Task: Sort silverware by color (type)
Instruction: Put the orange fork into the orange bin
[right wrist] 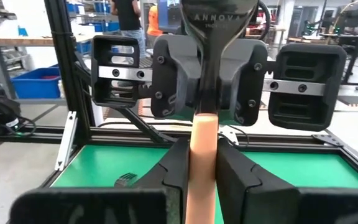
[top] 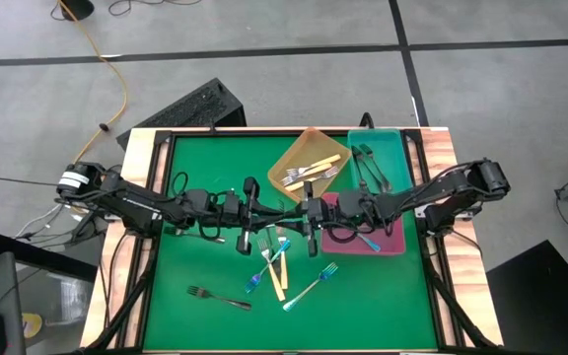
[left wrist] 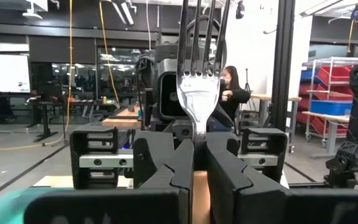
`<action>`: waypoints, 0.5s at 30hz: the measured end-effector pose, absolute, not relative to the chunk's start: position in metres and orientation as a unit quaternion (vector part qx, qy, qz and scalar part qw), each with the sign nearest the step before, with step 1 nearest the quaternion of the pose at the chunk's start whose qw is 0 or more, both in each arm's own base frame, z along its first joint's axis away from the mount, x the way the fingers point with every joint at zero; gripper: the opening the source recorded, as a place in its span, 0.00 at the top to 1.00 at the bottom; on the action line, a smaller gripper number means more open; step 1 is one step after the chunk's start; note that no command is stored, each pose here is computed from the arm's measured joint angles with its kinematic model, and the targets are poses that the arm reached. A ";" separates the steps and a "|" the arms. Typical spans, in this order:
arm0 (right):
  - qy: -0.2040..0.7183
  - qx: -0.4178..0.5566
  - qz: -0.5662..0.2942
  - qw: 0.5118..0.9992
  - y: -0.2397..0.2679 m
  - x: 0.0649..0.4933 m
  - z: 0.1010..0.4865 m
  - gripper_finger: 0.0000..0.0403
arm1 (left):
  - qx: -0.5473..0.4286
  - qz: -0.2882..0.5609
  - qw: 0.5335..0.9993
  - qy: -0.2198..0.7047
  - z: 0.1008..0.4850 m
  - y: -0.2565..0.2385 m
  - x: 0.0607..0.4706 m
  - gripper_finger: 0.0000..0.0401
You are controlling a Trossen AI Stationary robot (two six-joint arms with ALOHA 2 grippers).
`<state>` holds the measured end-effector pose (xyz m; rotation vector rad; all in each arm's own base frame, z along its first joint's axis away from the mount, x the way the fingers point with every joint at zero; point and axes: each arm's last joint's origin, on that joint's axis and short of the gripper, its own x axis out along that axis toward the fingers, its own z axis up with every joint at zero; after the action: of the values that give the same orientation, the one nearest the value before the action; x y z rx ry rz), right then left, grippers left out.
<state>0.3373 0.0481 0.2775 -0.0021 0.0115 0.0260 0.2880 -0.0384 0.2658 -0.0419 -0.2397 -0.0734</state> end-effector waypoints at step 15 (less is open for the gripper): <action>0.019 0.000 -0.058 0.998 0.043 0.337 0.274 0.81 | -0.061 0.038 0.995 -0.066 0.257 -0.034 0.289 0.71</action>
<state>0.3373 0.0426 0.2744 -0.0007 0.0386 -0.1168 0.2887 -0.0344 0.2572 -0.1218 -0.1316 0.0752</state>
